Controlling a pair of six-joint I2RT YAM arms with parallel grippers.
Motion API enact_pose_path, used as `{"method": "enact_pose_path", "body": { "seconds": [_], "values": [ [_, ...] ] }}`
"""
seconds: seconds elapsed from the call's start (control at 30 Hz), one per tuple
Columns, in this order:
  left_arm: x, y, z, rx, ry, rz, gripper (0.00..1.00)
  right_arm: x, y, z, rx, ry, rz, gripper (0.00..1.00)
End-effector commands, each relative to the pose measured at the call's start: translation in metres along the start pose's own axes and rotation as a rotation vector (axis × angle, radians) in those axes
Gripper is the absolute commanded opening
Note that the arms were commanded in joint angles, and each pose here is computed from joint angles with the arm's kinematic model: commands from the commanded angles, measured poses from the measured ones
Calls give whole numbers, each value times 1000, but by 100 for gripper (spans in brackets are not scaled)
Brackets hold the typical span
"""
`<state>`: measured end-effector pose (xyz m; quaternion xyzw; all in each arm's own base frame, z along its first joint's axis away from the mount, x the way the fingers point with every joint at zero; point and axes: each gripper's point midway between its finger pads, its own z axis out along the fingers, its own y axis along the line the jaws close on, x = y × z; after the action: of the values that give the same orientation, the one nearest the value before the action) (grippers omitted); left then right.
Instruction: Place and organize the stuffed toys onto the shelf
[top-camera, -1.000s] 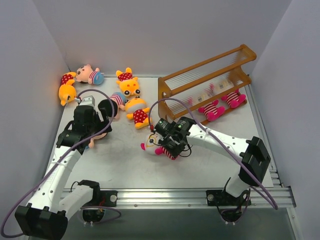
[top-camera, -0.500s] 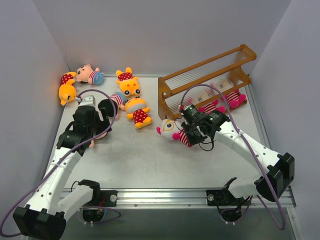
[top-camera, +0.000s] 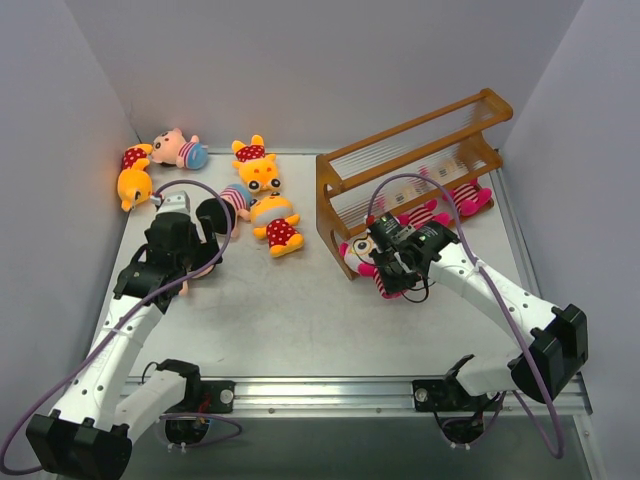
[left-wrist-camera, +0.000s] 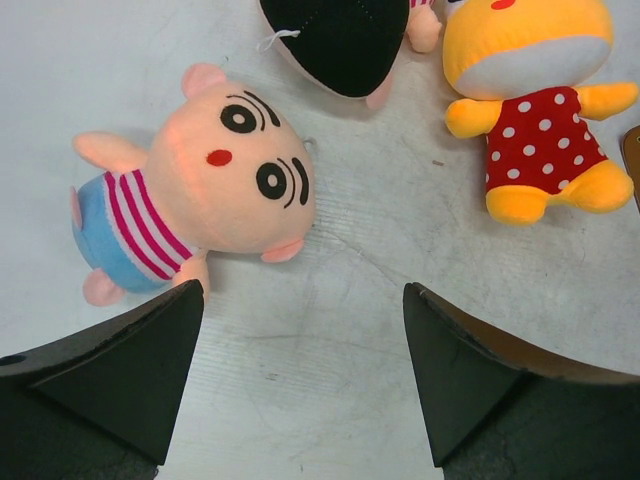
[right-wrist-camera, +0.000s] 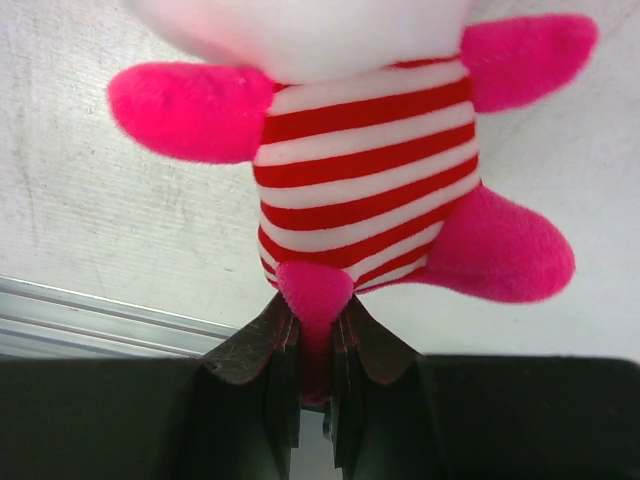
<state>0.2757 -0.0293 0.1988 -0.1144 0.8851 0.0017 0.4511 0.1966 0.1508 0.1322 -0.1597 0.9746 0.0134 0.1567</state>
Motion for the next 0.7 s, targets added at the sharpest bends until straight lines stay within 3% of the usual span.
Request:
{"method": "enact_pose_path", "body": {
  "seconds": [0.0,0.37,0.53,0.67],
  "values": [
    [-13,-2,-2,8,-57,-4,89,-2,-11,-6,47,-23,28,0],
    [-13,0,-3,-4,-61,-2,89,-64,-2,19,50,-222,84,0],
    [-13,0,-2,-4,-59,-2,89,-69,1,36,45,-224,74,0],
    [-14,2,-3,-9,-65,-2,89,-81,-1,44,52,-297,75,0]
  ]
}}
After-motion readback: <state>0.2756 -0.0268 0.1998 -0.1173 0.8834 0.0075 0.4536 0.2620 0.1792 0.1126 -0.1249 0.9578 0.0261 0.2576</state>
